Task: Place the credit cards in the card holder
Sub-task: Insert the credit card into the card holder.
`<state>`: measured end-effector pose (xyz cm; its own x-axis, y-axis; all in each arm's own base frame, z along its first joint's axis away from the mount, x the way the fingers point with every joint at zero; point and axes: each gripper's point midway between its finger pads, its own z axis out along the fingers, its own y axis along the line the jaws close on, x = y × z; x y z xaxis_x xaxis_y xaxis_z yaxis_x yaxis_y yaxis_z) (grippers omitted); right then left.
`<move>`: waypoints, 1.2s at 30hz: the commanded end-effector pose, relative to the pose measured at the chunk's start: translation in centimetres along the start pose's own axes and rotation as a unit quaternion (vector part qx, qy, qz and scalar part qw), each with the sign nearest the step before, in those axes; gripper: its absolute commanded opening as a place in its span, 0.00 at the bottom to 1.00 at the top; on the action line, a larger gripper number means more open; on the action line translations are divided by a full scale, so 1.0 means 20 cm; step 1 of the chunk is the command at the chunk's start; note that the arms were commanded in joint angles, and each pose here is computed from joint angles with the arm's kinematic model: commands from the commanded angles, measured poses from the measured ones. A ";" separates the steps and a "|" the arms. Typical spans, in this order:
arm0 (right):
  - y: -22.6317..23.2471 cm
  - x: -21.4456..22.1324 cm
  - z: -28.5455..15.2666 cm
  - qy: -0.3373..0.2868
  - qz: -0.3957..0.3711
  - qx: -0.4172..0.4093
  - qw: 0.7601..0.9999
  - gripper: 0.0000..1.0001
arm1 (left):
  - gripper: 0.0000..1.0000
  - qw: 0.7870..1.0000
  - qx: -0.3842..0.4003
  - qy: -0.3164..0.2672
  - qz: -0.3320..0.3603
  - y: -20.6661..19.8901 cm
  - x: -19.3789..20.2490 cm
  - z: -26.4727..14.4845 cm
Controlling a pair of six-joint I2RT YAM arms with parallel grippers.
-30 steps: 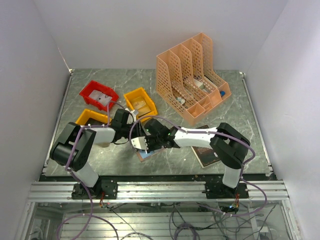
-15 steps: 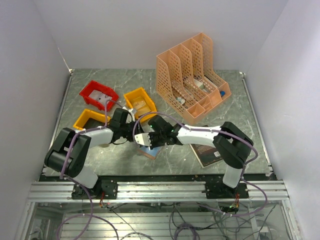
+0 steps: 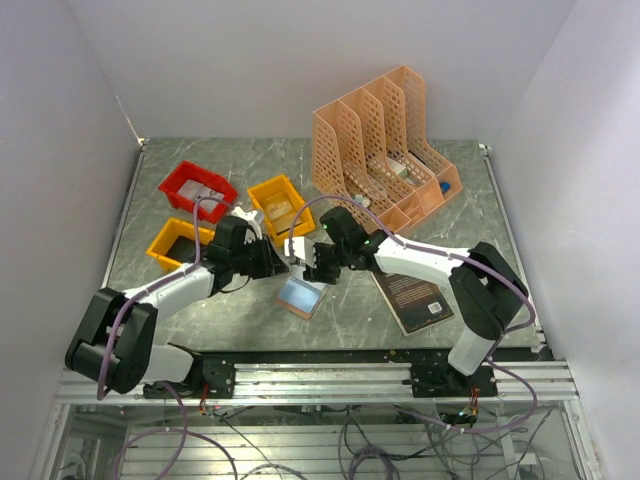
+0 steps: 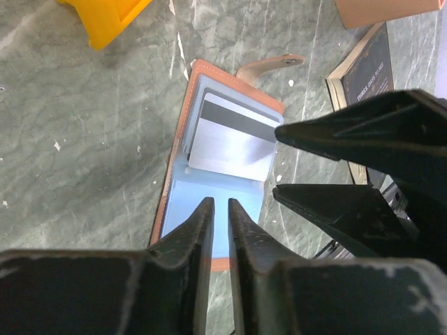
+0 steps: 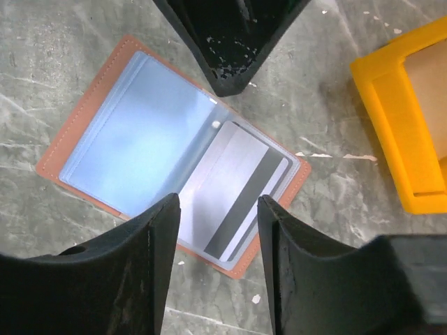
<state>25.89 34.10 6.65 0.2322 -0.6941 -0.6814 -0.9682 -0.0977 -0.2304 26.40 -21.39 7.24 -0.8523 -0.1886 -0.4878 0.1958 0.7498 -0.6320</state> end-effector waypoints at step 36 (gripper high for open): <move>-0.14 0.15 0.12 0.089 0.118 0.106 0.983 0.57 | 0.07 0.995 -0.031 0.077 -0.046 0.27 0.38 0.14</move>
<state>28.64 34.14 3.08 -0.0247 -0.8024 -0.5963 -0.9625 0.1802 -0.2027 24.14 -22.30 1.52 -0.9074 -0.2004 -0.3695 0.1318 0.6991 -0.7028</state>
